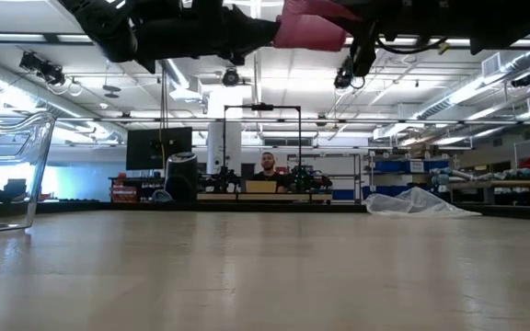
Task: Roll bandage
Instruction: Roll the pink bandage
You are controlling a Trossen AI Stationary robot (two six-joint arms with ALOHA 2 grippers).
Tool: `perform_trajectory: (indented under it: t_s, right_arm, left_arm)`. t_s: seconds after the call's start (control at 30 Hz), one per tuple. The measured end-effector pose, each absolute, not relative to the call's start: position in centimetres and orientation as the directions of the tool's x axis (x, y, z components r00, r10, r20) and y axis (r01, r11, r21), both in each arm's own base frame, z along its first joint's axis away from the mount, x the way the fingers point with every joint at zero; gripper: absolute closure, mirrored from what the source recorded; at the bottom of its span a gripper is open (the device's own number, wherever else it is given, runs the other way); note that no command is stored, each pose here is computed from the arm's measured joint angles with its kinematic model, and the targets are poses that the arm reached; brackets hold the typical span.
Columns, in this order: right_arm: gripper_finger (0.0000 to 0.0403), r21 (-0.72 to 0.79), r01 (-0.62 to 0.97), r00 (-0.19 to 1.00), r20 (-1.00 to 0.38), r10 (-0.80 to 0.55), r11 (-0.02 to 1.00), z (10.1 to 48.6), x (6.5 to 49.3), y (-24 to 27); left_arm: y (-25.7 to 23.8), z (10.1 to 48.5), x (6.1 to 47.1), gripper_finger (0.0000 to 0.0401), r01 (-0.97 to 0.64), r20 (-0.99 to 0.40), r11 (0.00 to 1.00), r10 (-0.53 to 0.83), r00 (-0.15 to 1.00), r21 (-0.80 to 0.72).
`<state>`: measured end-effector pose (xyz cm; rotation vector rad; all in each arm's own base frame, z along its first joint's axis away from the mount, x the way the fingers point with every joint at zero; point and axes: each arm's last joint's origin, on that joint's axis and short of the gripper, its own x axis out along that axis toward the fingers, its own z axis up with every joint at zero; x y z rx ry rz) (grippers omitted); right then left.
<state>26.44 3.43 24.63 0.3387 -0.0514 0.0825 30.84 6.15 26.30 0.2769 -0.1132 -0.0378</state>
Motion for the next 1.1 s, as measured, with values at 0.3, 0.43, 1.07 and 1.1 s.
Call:
perform_trajectory:
  t_s: [0.3,0.43,1.07,1.1]
  right_arm:
    - [0.0399,0.330,-0.088,0.993,0.107,0.055,0.940,25.3,26.3,3.2]
    - [0.0399,0.350,-0.059,0.993,0.117,0.019,0.935,25.5,26.2,2.6]
    - [0.0246,0.513,0.054,0.982,0.127,-0.138,0.856,25.6,26.3,0.6]
    - [0.0238,0.522,0.051,0.981,0.131,-0.140,0.852,25.6,26.3,0.6]
  left_arm:
    - [6.0,24.9,29.8,0.0382,0.046,0.066,0.967,-0.064,0.996,0.249]
    - [5.8,24.0,29.4,0.0382,0.050,0.060,0.974,-0.064,0.996,0.221]
    - [2.8,22.9,29.7,0.0382,0.154,-0.021,0.969,-0.153,0.988,0.194]
    - [2.7,22.9,29.7,0.0382,0.154,-0.022,0.969,-0.152,0.988,0.191]
